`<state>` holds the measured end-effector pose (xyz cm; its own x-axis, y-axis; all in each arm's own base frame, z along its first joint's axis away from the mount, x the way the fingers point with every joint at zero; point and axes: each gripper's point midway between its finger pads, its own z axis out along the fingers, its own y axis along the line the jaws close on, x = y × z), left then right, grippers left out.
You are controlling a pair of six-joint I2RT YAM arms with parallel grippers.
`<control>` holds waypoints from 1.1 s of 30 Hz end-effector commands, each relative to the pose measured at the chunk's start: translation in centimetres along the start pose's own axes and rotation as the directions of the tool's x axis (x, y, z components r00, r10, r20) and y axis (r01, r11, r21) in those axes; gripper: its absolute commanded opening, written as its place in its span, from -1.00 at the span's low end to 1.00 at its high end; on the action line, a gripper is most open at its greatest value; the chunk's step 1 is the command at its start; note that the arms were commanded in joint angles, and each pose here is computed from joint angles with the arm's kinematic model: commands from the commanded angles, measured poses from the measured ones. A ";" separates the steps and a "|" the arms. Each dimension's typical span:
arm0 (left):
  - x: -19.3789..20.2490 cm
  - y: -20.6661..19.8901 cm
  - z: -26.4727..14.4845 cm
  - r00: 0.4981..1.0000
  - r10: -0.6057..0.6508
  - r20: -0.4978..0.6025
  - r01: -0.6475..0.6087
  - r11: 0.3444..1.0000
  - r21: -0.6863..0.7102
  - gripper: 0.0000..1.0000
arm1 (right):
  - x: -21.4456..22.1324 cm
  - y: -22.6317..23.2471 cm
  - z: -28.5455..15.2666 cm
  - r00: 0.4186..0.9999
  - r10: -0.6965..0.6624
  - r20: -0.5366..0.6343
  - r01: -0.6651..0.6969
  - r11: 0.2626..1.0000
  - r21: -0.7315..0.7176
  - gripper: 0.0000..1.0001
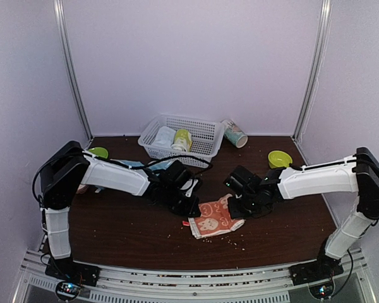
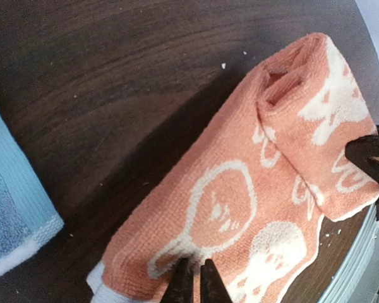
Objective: Roll the towels
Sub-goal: Roll the towel at the center of the board.
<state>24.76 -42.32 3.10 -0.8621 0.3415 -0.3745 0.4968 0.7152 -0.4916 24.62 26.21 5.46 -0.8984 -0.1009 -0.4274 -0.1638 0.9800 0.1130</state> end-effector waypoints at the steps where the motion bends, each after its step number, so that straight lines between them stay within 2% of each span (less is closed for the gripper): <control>1: 0.2 0.5 0.6 1.000 0.005 0.004 -0.005 1.000 0.000 -0.95 | -0.4 -0.1 0.0 0.999 -0.022 0.024 0.020 0.996 0.089 -1.00; 3: 0.4 0.5 0.7 1.000 -0.001 0.003 0.001 1.000 0.004 -1.00 | -0.3 0.5 0.2 0.999 -0.028 0.021 0.026 0.996 0.090 -1.00; 13: 1.1 0.4 1.1 1.000 -0.011 -0.001 0.011 1.000 0.019 -1.00 | -0.6 3.6 -0.3 0.999 -0.022 0.042 0.021 1.000 0.023 -1.00; 27: 1.3 0.4 1.1 1.000 -0.016 0.000 0.016 1.000 0.022 -1.00 | -0.6 6.6 -0.9 0.999 0.021 0.030 -0.017 0.989 -0.149 -0.64; 33: 1.5 0.5 1.2 1.000 -0.016 -0.005 0.016 1.000 0.021 -1.00 | -0.1 7.8 -0.5 0.999 0.033 0.012 -0.029 0.976 -0.215 -0.59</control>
<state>24.60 -42.48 2.41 -0.8644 0.3222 -0.3861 0.4919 0.7010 -0.5163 23.75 32.16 5.98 -0.8987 -0.0868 -0.4299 -0.2003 0.9533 0.2262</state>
